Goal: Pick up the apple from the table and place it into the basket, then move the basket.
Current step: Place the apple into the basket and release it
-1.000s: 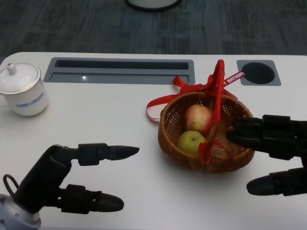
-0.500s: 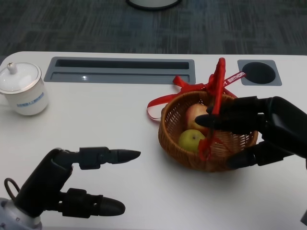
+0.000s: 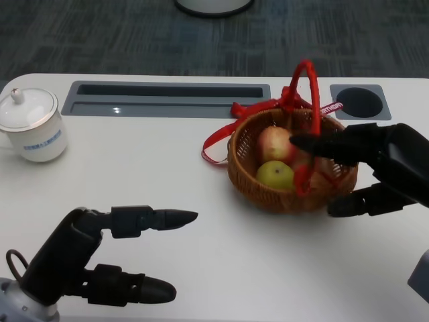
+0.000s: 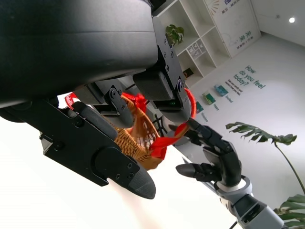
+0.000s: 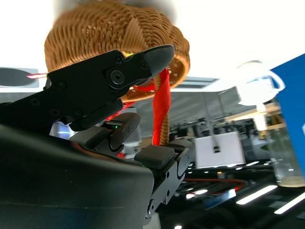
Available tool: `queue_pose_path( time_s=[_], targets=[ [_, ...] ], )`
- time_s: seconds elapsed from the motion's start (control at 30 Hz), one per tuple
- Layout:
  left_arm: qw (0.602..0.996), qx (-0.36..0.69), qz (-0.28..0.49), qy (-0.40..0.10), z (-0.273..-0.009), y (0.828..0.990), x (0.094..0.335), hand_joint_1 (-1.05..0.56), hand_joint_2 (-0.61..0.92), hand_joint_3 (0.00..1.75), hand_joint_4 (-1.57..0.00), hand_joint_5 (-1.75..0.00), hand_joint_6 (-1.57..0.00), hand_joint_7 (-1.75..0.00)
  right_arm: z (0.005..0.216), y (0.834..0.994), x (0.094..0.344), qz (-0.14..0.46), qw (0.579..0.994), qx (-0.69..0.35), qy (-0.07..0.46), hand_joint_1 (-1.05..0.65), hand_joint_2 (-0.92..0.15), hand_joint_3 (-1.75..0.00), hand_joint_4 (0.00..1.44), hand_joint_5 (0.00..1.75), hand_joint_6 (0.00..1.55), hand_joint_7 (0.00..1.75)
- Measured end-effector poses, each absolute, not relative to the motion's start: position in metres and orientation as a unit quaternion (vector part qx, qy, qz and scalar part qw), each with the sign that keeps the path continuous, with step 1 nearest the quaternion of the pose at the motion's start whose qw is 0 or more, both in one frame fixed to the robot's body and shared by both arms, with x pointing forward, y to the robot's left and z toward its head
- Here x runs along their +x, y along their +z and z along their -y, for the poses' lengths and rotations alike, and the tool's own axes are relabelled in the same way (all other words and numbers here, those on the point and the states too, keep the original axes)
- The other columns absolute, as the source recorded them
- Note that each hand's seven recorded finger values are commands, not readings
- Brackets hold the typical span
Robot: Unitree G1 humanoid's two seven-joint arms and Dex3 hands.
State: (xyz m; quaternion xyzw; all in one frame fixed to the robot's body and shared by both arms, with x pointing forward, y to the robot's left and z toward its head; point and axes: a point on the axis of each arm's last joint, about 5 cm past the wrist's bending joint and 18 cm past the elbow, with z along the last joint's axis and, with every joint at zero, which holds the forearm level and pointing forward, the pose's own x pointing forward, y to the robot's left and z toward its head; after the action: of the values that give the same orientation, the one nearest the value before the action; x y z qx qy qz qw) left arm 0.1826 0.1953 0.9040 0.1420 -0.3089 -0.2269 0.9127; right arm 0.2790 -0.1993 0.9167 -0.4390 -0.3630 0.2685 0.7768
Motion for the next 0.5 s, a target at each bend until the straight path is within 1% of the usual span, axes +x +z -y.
queue_pose_path(
  time_s=[0.13,0.4,0.5],
  targets=[
    [0.914,0.137,0.308,-0.226,-0.1966,0.9034,0.1813,-0.41,0.67,0.0,-0.94,0.0,-0.86,0.0,0.2016,0.9126,0.277,0.359,0.778,-0.441,0.266,-0.63,-0.74,0.0,0.72,0.0,0.64,0.0],
    [0.914,0.136,0.307,-0.226,-0.1985,0.9033,0.1786,-0.43,0.68,0.0,-0.95,0.0,-0.86,0.0,0.2023,0.9075,0.2729,0.357,0.779,-0.438,0.271,-0.67,-0.77,-0.01,0.73,0.0,0.64,0.0],
    [0.914,0.138,0.307,-0.227,-0.199,0.9036,0.1786,-0.44,0.68,0.0,-0.95,-0.01,-0.87,0.0,0.2018,0.9064,0.2729,0.354,0.778,-0.44,0.277,-0.66,-0.76,0.0,0.72,0.0,0.64,0.01]
  ],
)
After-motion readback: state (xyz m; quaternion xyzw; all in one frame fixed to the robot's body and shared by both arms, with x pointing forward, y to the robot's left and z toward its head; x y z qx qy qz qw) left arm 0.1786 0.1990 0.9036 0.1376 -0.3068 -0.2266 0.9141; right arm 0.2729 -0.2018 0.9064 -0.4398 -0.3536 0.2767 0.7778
